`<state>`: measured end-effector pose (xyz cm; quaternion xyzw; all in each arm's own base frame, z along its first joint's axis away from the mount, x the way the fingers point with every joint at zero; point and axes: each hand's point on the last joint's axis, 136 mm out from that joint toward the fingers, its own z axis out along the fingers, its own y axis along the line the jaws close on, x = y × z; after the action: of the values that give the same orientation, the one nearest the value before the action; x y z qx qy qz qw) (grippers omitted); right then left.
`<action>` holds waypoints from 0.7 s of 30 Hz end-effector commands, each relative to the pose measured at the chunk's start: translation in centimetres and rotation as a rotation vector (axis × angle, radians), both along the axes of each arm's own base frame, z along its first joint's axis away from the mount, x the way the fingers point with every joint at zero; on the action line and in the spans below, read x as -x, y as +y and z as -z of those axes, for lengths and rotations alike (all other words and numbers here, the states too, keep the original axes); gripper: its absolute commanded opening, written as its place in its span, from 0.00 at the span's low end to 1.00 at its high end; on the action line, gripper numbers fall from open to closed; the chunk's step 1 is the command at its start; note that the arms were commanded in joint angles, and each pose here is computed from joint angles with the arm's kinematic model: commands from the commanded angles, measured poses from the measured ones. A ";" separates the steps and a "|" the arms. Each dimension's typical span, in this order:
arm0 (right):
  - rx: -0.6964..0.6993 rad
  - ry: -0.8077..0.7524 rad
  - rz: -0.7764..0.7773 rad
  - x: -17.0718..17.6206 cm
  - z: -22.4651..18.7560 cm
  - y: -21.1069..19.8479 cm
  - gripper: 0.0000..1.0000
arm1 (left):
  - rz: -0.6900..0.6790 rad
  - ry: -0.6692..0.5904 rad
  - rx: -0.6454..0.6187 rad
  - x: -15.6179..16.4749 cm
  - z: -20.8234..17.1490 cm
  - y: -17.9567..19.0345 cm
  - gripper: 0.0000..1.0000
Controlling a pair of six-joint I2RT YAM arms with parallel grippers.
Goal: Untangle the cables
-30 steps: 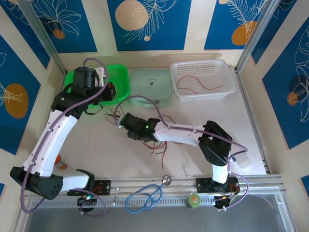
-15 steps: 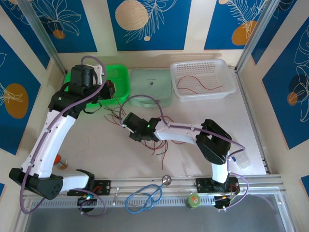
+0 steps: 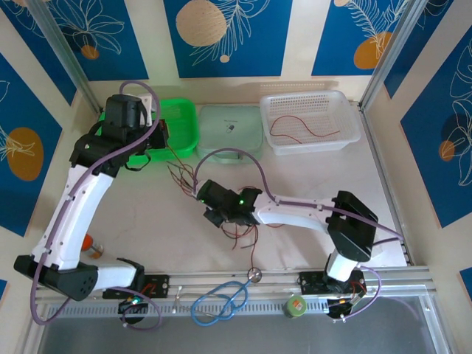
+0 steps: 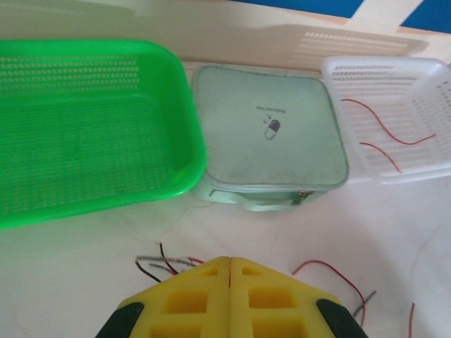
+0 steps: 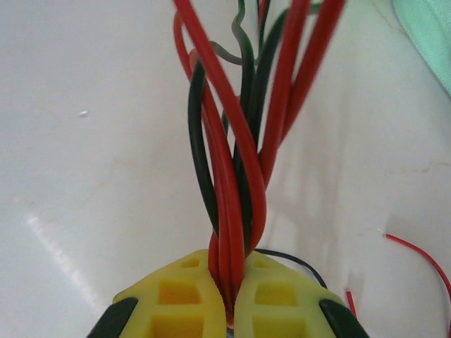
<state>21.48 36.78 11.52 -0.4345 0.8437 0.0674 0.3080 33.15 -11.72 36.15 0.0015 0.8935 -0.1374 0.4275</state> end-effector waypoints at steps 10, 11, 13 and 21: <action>0.030 0.218 0.263 3.9 5.1 -4.5 0.22 | -0.063 -0.001 -0.041 -1.9 2.2 0.7 0.00; 0.024 0.228 0.273 4.1 5.1 -4.6 0.30 | -0.061 0.001 -0.035 -1.9 2.4 0.5 0.00; 0.020 0.239 0.296 4.4 4.8 -4.8 0.38 | -0.059 0.004 -0.030 -2.0 2.5 0.4 0.00; -0.186 0.606 0.446 6.3 2.0 -5.2 0.48 | -0.039 -0.001 -0.004 -1.8 2.1 -0.1 0.00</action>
<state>16.83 31.96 8.00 -0.2492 0.9457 0.1267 0.1659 34.93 -11.63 32.50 -0.0093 0.9063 -0.1101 0.4080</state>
